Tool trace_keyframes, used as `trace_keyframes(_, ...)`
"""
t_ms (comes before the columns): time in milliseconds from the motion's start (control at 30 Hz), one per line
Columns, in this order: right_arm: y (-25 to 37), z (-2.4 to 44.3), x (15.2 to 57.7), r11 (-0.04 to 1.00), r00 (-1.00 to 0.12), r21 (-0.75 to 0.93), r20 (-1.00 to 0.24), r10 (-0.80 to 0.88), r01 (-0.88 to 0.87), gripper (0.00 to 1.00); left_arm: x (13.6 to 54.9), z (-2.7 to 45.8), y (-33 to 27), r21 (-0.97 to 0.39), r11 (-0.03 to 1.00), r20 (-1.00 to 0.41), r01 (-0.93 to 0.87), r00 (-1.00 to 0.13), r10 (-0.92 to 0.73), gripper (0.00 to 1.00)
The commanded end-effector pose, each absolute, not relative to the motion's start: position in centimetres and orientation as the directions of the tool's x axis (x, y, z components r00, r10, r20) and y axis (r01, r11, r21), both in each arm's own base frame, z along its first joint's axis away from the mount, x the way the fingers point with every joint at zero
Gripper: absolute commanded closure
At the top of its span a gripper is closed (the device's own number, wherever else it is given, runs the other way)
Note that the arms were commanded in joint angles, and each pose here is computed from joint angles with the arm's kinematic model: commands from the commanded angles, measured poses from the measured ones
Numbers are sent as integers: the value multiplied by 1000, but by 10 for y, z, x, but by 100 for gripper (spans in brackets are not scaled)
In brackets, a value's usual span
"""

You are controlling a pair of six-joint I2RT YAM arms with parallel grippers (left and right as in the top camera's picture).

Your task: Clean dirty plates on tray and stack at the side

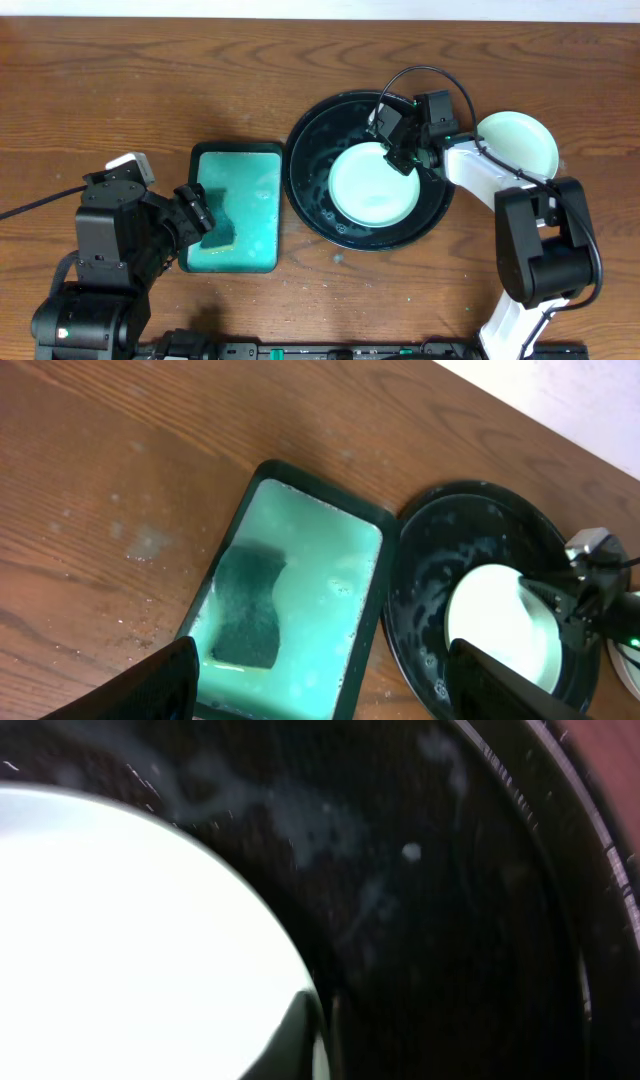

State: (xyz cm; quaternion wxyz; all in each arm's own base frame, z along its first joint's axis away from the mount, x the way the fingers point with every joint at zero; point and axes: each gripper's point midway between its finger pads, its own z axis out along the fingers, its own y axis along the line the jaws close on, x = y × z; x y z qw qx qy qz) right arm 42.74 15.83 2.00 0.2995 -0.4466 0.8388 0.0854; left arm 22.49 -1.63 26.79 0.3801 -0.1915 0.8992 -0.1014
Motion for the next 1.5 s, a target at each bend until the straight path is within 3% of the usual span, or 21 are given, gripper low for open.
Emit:
trace_keyframes(0,165,15,413,661,-547,6,-567,-616,-751,99,225,269,-15,-314,914,-654,-257,-639,-405,21)
trace_keyframes(133,159,17,401,809,-758,172,-499,-420,-562,99,227,270,-15,-317,914,-659,-254,-633,-405,21)
trace_keyframes(200,153,16,386,882,-880,274,-399,-259,-384,99,228,271,-15,-319,913,-663,-253,-630,-406,21)
trace_keyframes(267,149,11,371,907,-934,314,-308,-182,-281,99,230,273,-16,-323,913,-670,-249,-621,-406,22)
trace_keyframes(333,149,8,357,905,-946,323,-255,-199,-278,99,232,275,-16,-327,913,-676,-245,-614,-407,21)
trace_keyframes(433,159,12,359,808,-846,300,-353,-400,-507,99,232,276,-16,-328,912,-677,-245,-613,-408,21)
trace_keyframes(500,162,15,366,734,-745,231,-424,-515,-638,62,232,276,-16,-329,912,-679,-244,-611,-408,21)
trace_keyframes(533,162,15,367,725,-733,221,-432,-526,-652,60,233,276,-16,-329,912,-679,-244,-610,-408,21)
trace_keyframes(767,172,16,390,686,-644,148,-527,-555,-712,69,232,276,-16,-328,912,-678,-244,-612,-408,21)
trace_keyframes(933,181,-13,374,697,-701,213,-453,-551,-685,77,232,276,-16,-328,912,-677,-244,-613,-408,21)
trace_keyframes(1033,181,-27,363,727,-758,262,-392,-521,-635,99,232,275,-16,-327,913,-675,-245,-615,-407,21)
trace_keyframes(1067,181,-26,363,738,-772,271,-385,-506,-618,99,231,275,-16,-327,913,-675,-245,-615,-407,21)
trace_keyframes(1133,178,-19,362,788,-829,301,-357,-430,-538,99,231,275,-16,-327,913,-675,-245,-616,-407,21)
trace_keyframes(1300,132,11,358,952,-977,287,-211,-42,-103,99,231,275,-16,-327,913,-675,-246,-615,-407,21)
trace_keyframes(1400,112,34,340,945,-976,294,-115,187,146,99,232,275,-16,-326,913,-674,-247,-617,-407,21)
trace_keyframes(1467,106,43,332,935,-964,281,-91,251,217,99,233,271,-16,-319,914,-665,-251,-628,-404,21)
